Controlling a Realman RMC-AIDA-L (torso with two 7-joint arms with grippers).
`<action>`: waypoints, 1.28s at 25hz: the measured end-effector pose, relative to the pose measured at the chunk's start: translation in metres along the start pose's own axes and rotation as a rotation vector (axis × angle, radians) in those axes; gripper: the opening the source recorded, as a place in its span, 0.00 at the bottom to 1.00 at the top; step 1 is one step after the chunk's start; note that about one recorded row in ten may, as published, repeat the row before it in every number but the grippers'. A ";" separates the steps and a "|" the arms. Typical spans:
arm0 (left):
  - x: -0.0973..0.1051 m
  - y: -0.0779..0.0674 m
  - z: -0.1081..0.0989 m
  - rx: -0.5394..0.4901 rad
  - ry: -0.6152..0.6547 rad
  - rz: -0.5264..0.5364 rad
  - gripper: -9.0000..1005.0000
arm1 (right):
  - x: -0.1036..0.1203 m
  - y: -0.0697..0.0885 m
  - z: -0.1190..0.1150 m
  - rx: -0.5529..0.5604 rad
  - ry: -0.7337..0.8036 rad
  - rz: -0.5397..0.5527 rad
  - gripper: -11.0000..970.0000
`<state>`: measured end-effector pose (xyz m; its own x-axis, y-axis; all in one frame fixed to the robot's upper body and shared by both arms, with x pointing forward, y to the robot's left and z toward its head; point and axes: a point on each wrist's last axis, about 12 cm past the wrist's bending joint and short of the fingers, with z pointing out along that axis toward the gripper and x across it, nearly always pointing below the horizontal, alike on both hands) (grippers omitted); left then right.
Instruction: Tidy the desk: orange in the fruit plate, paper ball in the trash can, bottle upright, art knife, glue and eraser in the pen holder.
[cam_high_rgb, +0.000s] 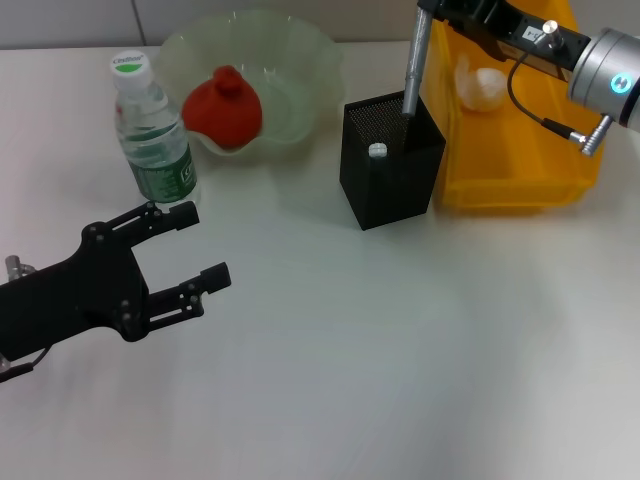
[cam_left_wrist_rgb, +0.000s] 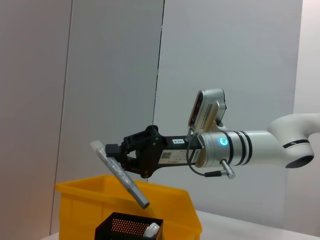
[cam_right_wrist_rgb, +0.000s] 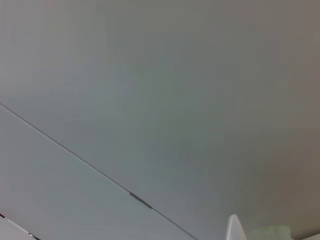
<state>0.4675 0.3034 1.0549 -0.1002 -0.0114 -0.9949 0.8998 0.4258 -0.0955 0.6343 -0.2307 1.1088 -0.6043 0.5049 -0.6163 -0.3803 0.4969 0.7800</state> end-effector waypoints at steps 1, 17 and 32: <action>0.000 0.000 0.000 0.001 -0.001 0.000 0.78 | 0.001 0.000 0.002 0.003 -0.001 -0.009 0.17; 0.000 0.000 0.002 -0.005 -0.010 -0.002 0.78 | 0.016 0.004 0.008 -0.026 -0.003 -0.381 0.20; -0.001 0.001 0.002 -0.007 -0.014 0.000 0.78 | 0.035 0.009 0.004 -0.114 -0.019 -0.807 0.24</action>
<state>0.4693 0.3016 1.0558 -0.0942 -0.0243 -0.9953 0.8966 0.4324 -0.0954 0.6123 -0.2059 1.0940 -0.1021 0.0349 -0.9942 -0.7633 0.6382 0.1008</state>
